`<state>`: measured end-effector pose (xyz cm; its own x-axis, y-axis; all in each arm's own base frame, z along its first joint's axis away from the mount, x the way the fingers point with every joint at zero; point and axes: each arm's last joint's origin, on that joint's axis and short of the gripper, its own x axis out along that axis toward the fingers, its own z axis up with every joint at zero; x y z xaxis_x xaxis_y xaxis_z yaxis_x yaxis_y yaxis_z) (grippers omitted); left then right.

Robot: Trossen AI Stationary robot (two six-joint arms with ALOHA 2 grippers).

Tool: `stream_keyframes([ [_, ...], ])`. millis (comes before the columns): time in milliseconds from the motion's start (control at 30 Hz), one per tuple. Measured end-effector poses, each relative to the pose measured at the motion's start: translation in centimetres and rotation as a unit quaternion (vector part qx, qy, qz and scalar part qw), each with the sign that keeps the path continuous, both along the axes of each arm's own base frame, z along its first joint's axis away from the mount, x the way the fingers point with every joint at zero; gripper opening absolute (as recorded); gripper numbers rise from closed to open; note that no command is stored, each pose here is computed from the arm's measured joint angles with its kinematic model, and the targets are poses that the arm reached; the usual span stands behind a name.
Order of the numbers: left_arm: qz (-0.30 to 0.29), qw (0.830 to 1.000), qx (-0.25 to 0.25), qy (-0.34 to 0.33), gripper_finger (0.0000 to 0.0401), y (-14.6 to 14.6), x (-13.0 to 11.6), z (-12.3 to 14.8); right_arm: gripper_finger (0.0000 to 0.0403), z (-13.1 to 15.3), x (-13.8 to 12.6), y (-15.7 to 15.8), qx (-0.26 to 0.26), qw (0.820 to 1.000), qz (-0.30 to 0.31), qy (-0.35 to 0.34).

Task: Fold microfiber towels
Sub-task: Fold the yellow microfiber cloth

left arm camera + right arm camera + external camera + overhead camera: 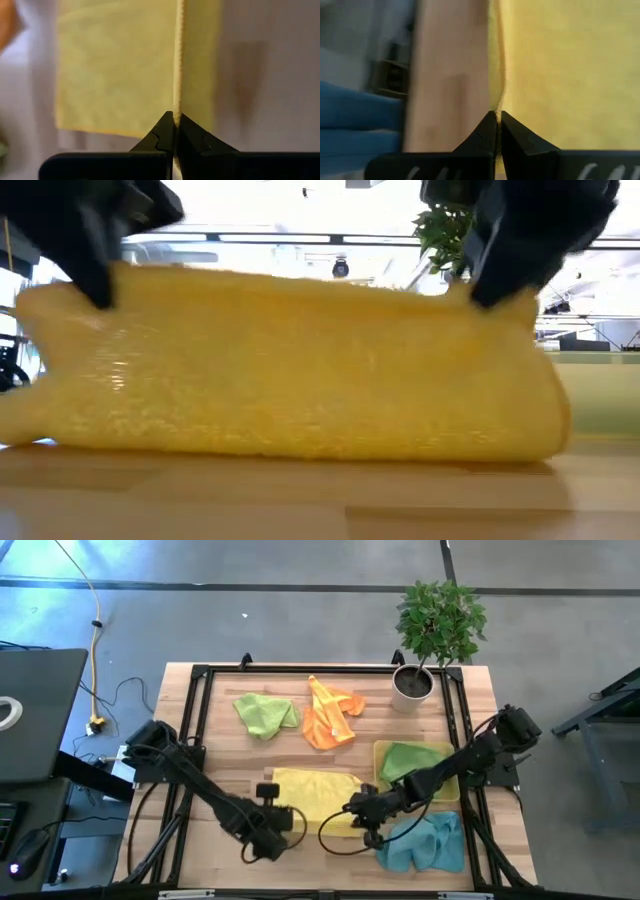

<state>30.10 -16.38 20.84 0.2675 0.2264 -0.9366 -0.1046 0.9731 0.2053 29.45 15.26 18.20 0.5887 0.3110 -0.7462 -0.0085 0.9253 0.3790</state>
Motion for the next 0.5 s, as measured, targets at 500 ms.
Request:
stream_keyframes([
  [500, 0.044, 0.996, 0.060, 0.039, 0.0000, 6.6, 2.0, -0.1, 0.0000, -1.0, 0.6, -5.0, -0.138, 0.989, -0.034, 0.042],
])
